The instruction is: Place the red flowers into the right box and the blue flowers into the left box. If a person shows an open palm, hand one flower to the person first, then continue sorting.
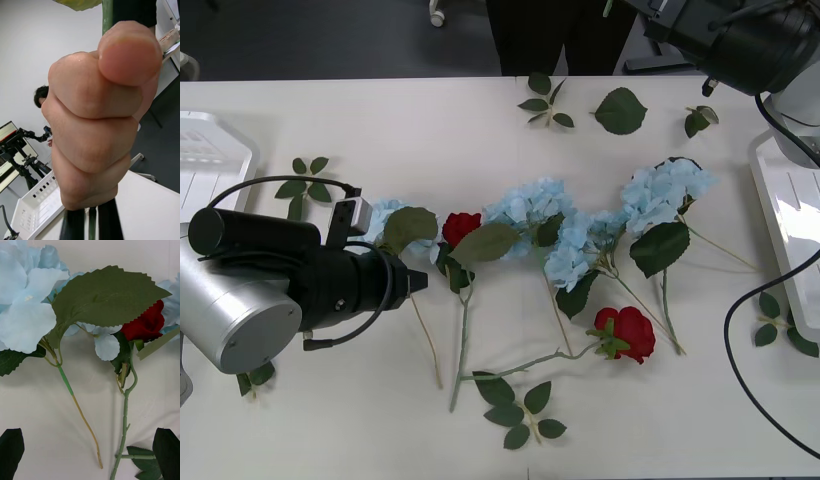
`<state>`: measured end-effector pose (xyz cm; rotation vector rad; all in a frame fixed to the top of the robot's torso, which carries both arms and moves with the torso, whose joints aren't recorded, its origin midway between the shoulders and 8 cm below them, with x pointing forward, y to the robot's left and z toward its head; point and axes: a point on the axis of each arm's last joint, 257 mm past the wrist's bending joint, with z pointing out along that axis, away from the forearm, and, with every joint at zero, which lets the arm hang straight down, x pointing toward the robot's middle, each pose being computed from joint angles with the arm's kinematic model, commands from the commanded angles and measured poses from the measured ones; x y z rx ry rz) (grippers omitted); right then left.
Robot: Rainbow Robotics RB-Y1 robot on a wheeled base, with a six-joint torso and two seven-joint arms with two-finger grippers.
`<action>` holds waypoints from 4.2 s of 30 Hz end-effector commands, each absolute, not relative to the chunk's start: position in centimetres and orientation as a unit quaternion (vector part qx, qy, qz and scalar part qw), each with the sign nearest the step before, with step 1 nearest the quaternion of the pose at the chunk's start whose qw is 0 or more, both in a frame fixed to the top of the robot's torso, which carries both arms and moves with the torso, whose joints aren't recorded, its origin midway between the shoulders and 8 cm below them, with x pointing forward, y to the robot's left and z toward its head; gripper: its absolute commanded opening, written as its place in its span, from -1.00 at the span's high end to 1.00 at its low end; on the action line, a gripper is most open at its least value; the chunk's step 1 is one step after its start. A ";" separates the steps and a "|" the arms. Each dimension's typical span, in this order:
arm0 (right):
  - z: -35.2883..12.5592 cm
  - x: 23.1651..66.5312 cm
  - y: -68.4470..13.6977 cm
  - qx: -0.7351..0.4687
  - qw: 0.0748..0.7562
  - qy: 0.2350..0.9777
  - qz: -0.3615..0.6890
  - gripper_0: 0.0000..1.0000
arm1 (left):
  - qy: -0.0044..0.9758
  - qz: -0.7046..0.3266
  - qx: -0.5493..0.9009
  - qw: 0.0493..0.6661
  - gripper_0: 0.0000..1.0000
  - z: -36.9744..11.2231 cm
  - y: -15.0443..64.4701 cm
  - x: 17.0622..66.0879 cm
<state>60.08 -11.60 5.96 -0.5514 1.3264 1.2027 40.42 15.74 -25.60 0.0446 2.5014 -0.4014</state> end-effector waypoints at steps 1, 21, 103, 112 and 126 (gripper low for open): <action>9.9 58.8 -9.4 -0.265 0.597 0.538 0.533 0.06 | 0.938 -0.147 0.011 0.313 -1.00 -24.3 15.9 41.3; 4.0 57.0 -10.7 -0.362 0.546 0.595 0.466 -0.38 | 0.938 -0.147 0.011 0.313 -1.00 -24.3 15.9 41.3; -28.5 53.7 -28.2 -0.479 0.385 0.788 0.044 1.00 | 0.947 0.073 -0.026 0.311 1.00 -16.6 31.9 47.5; -22.3 54.4 -29.2 -0.443 0.418 0.788 0.092 1.00 | 0.940 0.119 -0.110 0.299 1.00 -12.2 43.5 47.3; -11.2 45.3 -16.2 -0.467 0.411 0.661 0.419 1.00 | 0.929 0.194 -0.114 0.295 1.00 -12.5 59.5 48.4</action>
